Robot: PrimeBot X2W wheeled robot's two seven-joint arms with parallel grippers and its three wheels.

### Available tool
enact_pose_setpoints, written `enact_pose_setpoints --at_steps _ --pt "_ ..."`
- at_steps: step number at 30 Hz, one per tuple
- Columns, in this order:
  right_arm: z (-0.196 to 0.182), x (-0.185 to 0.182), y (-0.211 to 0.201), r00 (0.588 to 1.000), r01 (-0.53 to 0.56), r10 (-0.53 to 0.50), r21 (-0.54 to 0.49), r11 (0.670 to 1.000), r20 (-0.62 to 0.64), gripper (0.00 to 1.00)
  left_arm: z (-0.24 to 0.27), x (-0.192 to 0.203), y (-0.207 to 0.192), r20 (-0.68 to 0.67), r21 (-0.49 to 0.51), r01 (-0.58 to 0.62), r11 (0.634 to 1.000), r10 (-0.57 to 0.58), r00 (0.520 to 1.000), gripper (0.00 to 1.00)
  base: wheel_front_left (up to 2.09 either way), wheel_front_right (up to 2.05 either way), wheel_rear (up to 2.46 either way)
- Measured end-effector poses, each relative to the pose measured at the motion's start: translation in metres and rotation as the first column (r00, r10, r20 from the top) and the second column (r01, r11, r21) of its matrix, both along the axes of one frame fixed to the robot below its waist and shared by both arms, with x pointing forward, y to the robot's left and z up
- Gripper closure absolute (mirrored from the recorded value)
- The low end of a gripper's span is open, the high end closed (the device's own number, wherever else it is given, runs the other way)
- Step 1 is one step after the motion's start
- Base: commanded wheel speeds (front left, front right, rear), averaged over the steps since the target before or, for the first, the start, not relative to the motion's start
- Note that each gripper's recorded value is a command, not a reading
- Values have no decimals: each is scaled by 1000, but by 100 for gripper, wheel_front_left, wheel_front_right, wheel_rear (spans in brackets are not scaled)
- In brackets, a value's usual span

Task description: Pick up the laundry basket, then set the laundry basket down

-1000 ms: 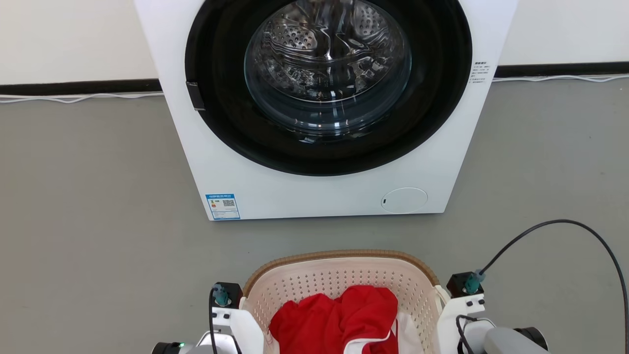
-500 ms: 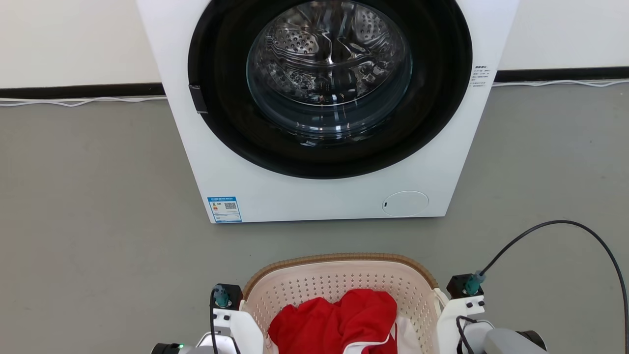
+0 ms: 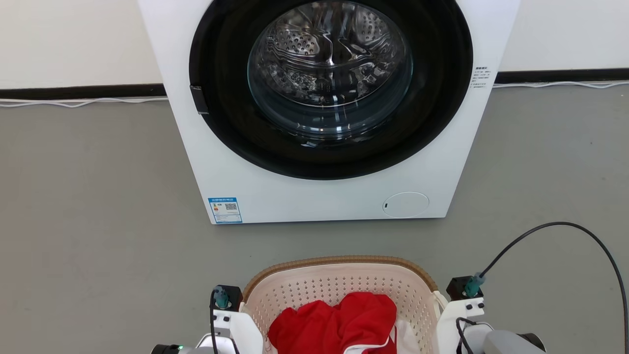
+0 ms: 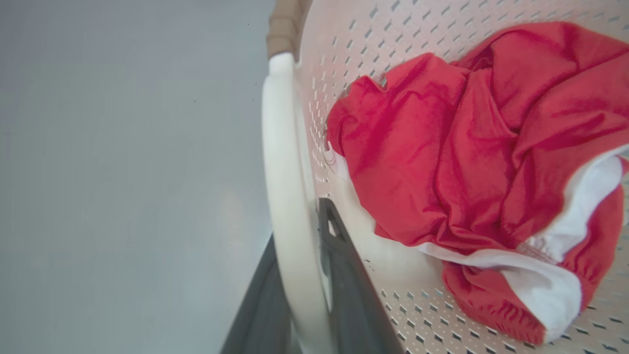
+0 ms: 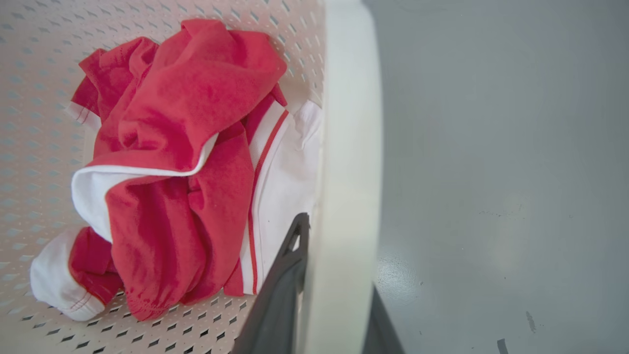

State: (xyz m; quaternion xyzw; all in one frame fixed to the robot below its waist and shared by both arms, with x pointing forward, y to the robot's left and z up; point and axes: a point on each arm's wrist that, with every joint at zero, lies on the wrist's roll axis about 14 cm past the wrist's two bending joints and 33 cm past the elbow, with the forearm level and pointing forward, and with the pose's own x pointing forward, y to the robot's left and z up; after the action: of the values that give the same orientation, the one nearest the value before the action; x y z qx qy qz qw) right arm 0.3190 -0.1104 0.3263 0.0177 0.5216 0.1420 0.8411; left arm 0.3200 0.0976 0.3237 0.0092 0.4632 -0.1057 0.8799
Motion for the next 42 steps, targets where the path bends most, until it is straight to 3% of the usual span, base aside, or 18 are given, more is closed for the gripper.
enact_pose_setpoints --at_steps 36,42 --pt "-10 -4 4 1000 -3 3 14 1000 -23 100 -9 -3 -1 -30 -1 6 1000 -6 1000 100 0 0 0" --pt "-13 13 7 1000 -15 15 19 1000 7 100 -15 12 0 -24 -1 3 1000 -3 1000 100 0 0 0"
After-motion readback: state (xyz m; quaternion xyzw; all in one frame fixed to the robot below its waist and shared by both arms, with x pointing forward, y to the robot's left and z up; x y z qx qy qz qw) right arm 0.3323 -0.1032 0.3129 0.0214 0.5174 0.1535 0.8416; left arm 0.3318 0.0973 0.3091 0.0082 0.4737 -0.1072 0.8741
